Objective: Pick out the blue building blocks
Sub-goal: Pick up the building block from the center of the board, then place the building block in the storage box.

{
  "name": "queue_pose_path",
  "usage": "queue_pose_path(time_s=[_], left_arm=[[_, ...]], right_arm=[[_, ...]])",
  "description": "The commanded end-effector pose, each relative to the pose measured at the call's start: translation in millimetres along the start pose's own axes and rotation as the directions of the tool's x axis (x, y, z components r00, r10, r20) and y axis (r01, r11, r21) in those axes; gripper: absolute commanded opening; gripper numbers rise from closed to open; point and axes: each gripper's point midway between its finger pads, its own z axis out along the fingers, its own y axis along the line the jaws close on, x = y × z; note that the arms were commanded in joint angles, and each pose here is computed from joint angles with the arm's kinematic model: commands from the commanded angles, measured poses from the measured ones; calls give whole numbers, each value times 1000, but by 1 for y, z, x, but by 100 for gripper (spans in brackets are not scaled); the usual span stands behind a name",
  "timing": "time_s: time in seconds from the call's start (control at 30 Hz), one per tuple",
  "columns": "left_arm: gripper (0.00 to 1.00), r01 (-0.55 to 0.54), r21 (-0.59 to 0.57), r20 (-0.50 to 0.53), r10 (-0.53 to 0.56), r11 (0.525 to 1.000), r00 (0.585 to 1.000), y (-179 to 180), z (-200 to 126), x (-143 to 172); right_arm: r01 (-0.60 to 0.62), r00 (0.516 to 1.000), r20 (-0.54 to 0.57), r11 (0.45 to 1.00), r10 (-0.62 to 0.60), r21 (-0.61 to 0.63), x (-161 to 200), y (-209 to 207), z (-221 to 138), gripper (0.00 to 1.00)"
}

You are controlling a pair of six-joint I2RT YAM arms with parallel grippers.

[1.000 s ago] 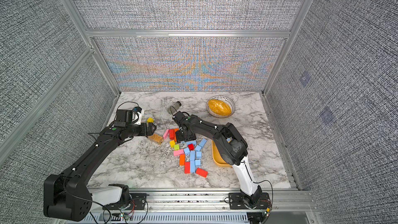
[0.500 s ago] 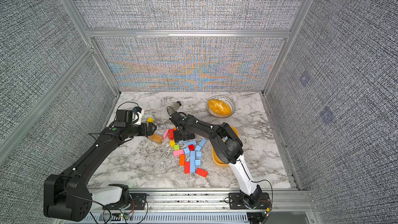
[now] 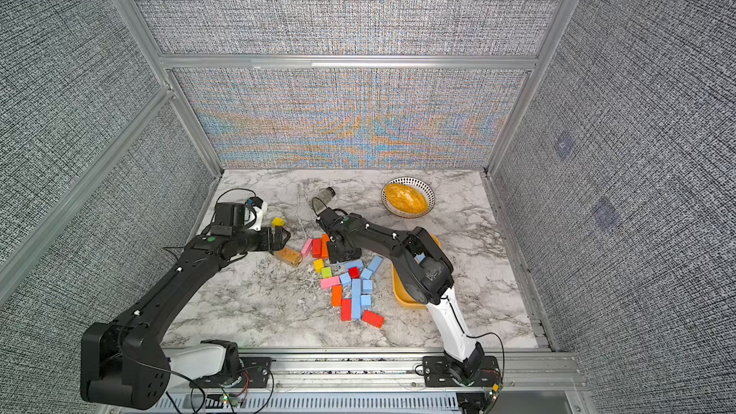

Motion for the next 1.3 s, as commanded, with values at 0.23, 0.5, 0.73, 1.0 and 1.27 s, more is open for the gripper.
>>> queue_pose_path(time_s=[0.23,0.5,0.73,1.0,1.27], left_arm=[[100,-94,158,28,91,983,995,-33,1,-18],[99,-219,259,-22,233,941,972,-84,19,-15],[99,-262,334,-67,300,905,951,-118,32,0],[99,-271,335,-81,314,902,946,-121,35,1],[99,-272,333,-90,318,903,944,-120,35,6]], right_arm=[[-95,987,130,995,97,-19,-31,-17,-78,36],[-268,946,186,963,266,-13,-17,-107,-128,35],[-481,874,110,874,473,62,59,-192,-125,35],[-566,823,84,824,562,32,94,-207,-109,35],[-551,834,68,833,548,46,93,-209,-94,35]])
